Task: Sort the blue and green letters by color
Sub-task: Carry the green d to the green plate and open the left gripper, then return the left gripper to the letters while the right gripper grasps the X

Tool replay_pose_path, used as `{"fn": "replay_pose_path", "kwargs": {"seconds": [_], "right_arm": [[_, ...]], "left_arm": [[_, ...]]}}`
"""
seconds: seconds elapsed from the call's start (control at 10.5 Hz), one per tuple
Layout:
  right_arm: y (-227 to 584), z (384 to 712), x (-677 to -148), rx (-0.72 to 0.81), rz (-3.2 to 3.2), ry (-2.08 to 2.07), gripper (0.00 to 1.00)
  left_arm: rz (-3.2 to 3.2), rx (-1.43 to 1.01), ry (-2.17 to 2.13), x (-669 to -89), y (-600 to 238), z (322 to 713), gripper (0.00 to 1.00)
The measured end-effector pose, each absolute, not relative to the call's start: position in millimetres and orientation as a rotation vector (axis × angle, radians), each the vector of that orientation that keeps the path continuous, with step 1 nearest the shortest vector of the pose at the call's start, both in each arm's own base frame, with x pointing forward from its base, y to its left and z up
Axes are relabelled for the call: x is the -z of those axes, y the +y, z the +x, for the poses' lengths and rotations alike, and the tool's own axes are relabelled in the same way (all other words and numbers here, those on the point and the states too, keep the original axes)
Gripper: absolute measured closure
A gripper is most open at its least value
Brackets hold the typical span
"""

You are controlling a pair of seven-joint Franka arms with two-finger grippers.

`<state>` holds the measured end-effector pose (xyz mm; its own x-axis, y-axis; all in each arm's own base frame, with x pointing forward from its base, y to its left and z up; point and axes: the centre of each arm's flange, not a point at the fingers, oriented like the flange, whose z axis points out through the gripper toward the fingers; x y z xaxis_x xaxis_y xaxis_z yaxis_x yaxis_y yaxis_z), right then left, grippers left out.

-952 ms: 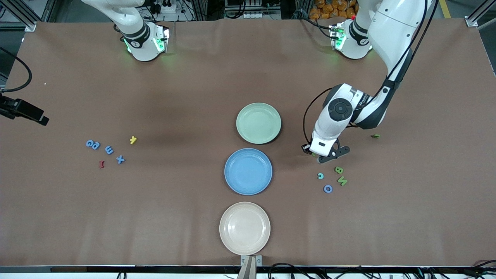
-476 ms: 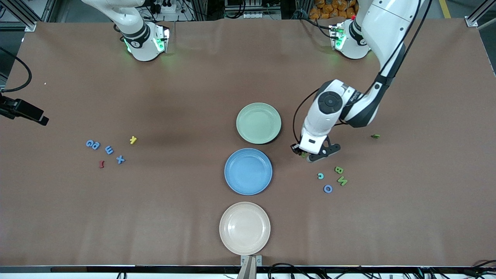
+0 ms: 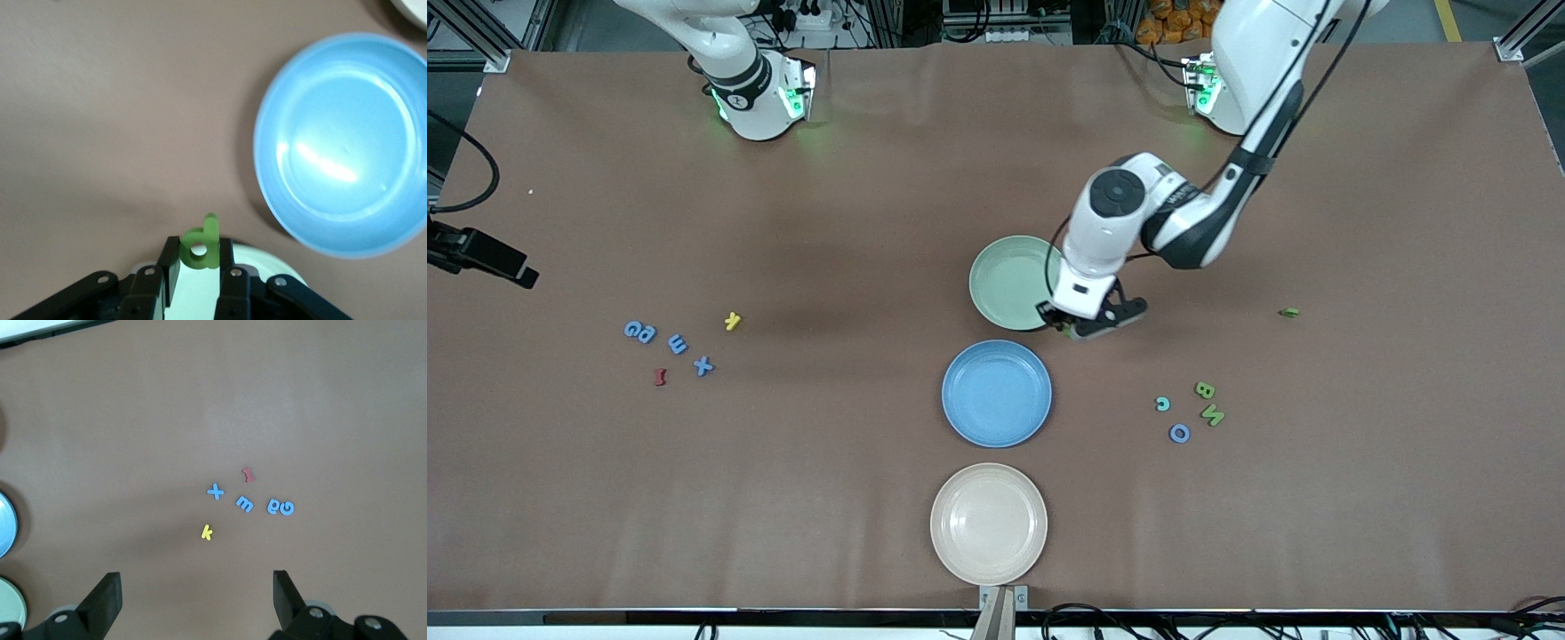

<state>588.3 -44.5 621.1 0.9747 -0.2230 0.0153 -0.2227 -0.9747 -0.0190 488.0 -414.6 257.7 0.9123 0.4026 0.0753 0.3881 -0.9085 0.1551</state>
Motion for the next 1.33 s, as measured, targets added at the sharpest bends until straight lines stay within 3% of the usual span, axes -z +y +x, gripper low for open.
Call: {"fn": "replay_pose_path", "kwargs": {"seconds": [0.48,0.95,1.33], "right_arm": [[-84,606,-544,-0.048,-3.116,0.252,0.00],[-105,600,-411,0.055,-3.118,0.303,0.00],[-74,602,-353,-0.071,-3.102,0.415,0.00]], "left_arm": [[2.970,-0.109,0.508,-239,-467,437,0.69],[3.049,-0.056,0.554,-225,-453,443,0.01],[3.020,-0.094,0.716,-237,-378,514,0.00]]}}
